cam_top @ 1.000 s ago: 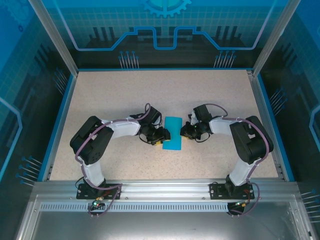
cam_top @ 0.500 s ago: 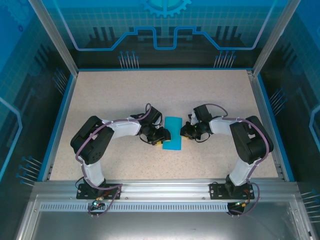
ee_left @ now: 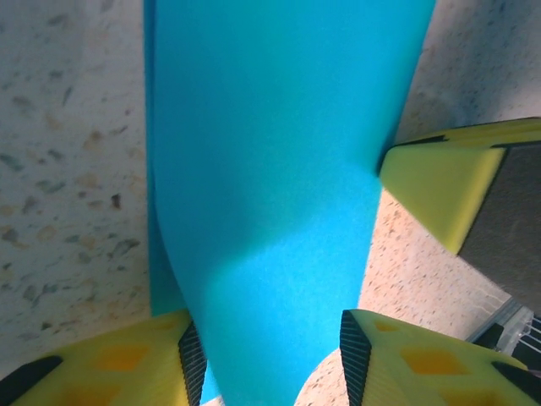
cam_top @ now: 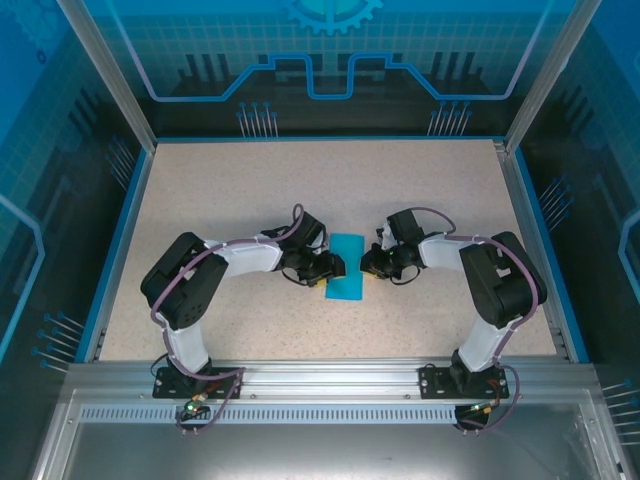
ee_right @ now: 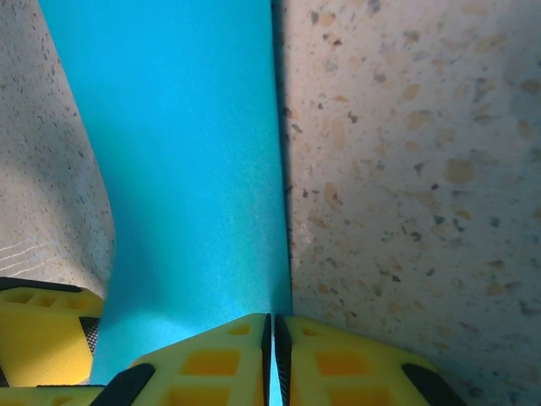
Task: Fold a paper plane with a square sheet of paper (pick it up from the middle)
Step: Fold the triangle a second time at the center of the table.
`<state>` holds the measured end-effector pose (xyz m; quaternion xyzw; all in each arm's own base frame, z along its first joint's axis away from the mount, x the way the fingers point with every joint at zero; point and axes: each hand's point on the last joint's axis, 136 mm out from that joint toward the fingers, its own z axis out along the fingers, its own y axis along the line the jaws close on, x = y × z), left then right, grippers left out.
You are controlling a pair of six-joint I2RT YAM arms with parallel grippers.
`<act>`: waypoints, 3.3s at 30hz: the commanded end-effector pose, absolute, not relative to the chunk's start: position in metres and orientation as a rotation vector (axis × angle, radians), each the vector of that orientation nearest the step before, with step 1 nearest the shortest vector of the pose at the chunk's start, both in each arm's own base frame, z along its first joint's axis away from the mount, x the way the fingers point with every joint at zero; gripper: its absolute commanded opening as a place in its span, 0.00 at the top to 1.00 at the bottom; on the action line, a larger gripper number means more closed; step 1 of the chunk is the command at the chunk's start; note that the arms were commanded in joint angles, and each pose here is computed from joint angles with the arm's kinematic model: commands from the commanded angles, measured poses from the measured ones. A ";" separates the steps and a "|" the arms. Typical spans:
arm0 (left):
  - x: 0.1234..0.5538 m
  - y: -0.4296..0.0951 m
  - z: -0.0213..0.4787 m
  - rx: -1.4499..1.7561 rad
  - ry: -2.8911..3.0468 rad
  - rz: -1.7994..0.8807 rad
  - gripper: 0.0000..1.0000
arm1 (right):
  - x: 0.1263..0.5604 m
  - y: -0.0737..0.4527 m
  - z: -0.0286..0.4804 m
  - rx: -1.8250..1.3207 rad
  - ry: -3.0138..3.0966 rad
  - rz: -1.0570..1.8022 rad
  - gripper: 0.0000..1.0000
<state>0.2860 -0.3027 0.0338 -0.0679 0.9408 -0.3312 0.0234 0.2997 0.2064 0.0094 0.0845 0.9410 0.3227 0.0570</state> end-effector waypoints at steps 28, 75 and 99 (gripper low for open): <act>0.335 -0.313 0.043 -0.392 2.784 -1.312 0.69 | 0.276 0.203 0.068 -0.059 2.694 0.714 0.59; 0.330 -0.311 0.055 -0.399 2.803 -1.300 0.68 | 0.226 0.291 0.051 -0.797 2.437 -0.256 0.43; 0.330 -0.309 0.053 -0.407 2.809 -1.284 0.68 | 0.224 0.272 0.063 -0.758 2.445 -0.229 0.83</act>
